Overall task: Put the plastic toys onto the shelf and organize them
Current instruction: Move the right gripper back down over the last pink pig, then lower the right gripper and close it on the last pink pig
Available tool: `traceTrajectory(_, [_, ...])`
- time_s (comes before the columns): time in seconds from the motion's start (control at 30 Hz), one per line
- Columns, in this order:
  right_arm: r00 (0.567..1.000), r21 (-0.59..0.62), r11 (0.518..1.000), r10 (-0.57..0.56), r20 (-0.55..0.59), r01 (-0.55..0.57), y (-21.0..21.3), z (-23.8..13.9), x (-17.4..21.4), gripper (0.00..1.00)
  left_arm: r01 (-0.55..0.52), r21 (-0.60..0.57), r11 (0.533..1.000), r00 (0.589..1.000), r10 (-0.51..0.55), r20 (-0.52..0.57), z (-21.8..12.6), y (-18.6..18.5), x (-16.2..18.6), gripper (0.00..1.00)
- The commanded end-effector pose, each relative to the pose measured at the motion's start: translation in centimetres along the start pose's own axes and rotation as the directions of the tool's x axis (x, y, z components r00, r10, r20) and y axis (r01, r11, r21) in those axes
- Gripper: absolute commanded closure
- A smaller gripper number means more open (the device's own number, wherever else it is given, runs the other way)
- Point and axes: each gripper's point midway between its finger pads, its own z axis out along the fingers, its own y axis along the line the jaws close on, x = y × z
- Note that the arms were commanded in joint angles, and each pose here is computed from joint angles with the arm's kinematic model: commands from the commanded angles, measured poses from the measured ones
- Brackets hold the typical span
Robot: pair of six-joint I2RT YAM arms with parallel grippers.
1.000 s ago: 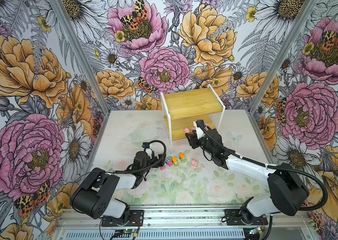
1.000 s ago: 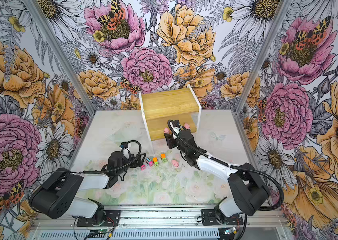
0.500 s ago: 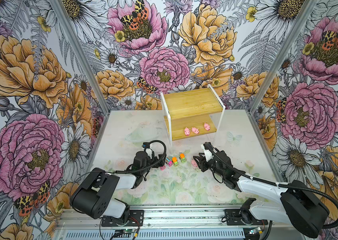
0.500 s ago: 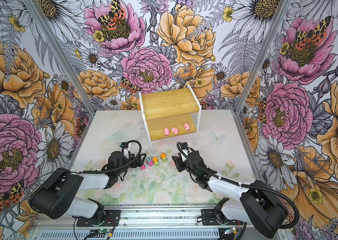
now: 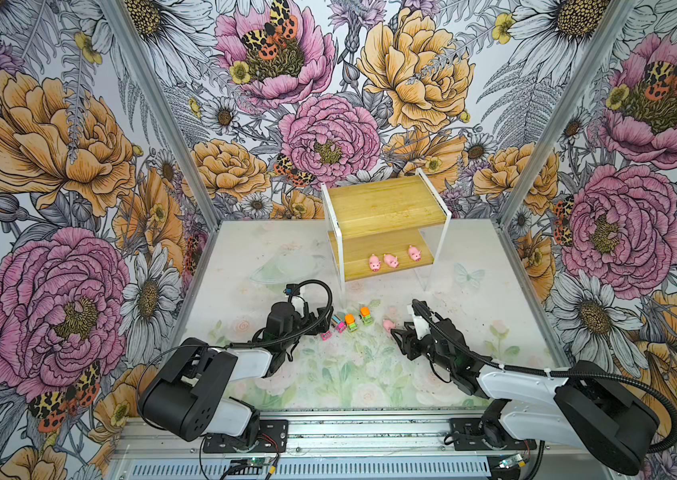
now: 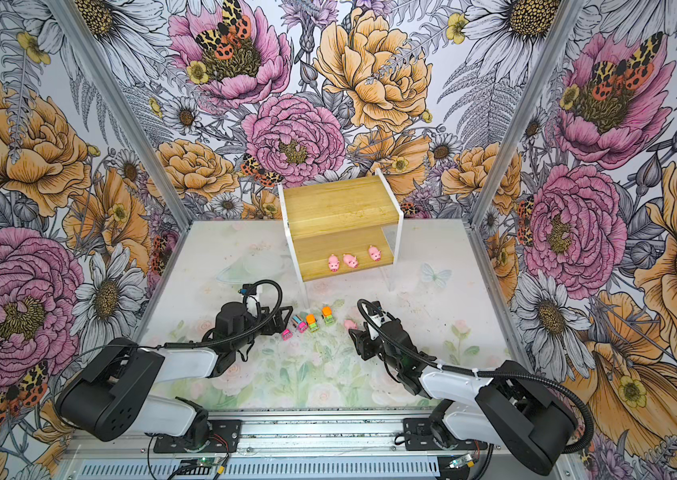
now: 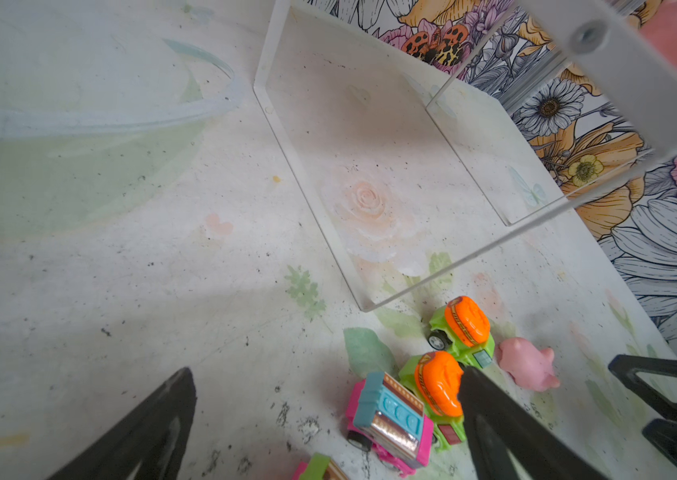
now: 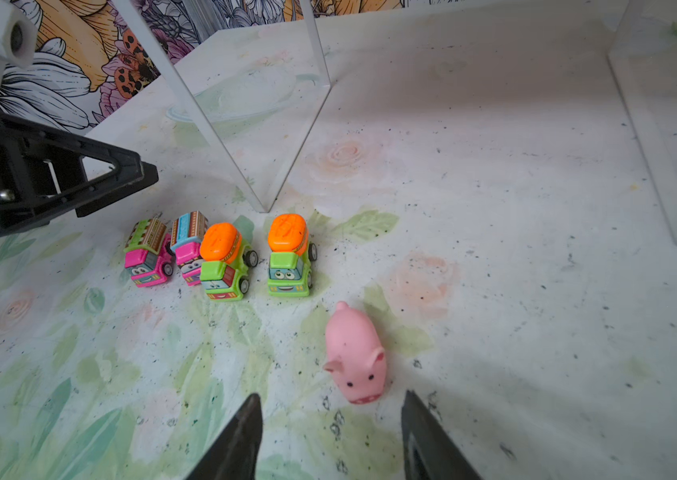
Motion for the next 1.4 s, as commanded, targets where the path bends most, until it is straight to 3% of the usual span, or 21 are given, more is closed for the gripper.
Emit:
traceTrajectory(0.0, [1.0,0.014,1.0,0.006,0.018,-0.006,-0.1,0.6,-0.2,0.45,-0.006,0.04,0.999,1.0,0.007,-0.009,-0.3,-0.6,0.1,0.01])
traceTrajectory(1.13, [0.999,0.069,0.997,-0.036,-0.024,0.038,-1.3,5.1,1.8,0.52,0.0,0.065,0.998,0.999,0.004,-0.053,0.5,-1.0,1.1,0.01])
traceTrajectory(1.37, [0.999,0.068,0.997,-0.04,-0.024,0.041,-1.4,5.2,2.1,0.6,0.006,0.061,0.998,0.999,-0.003,-0.053,0.6,-0.9,1.1,0.01])
